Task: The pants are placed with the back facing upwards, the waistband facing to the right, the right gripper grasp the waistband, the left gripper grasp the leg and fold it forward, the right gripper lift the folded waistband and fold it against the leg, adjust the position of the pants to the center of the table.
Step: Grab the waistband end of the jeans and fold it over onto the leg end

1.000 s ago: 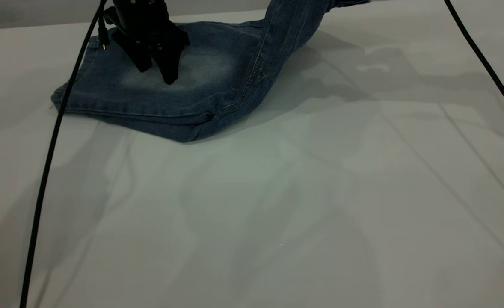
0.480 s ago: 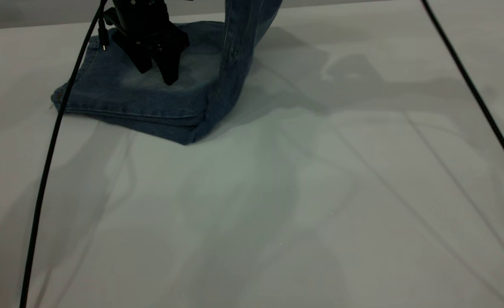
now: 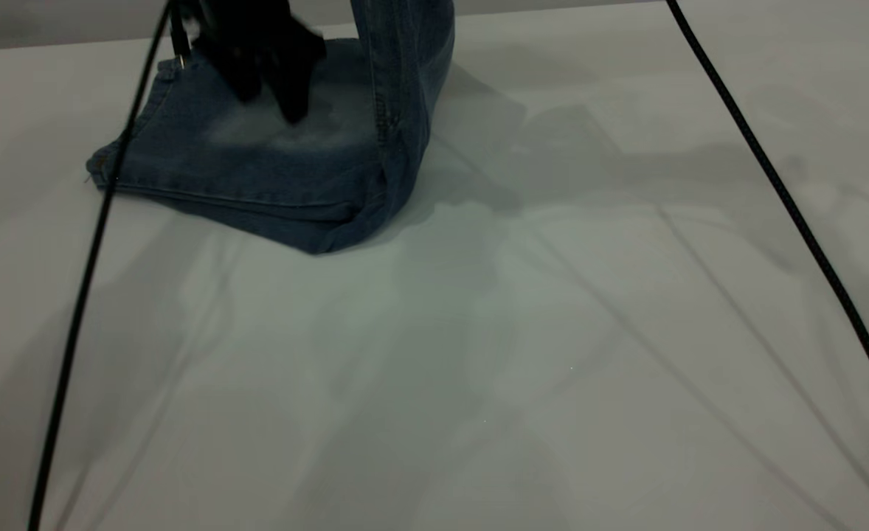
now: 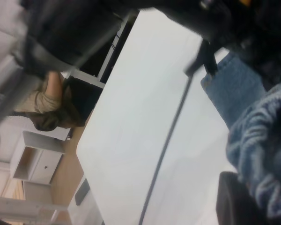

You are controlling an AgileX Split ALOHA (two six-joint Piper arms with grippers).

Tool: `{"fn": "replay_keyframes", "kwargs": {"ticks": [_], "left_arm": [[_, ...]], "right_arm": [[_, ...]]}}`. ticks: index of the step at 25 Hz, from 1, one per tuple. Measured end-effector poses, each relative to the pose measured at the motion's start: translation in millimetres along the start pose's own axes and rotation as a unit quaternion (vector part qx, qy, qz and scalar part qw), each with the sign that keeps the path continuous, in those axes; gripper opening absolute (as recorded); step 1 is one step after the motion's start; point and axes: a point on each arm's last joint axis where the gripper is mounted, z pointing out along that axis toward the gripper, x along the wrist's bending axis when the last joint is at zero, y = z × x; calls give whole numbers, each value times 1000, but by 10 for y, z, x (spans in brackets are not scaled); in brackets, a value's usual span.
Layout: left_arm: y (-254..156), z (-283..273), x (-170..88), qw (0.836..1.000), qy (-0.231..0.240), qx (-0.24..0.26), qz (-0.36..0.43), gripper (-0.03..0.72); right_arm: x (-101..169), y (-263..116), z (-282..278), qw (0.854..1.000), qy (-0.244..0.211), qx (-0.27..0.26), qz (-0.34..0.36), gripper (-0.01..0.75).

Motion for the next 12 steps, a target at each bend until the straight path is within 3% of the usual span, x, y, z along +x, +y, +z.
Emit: {"fn": "replay_keyframes", "kwargs": {"ticks": [12], "left_arm": [[85, -1316, 80, 992, 51, -112, 23, 504]], "right_arm": [[-6, 24, 35, 1000, -15, -17, 5, 60]]}}
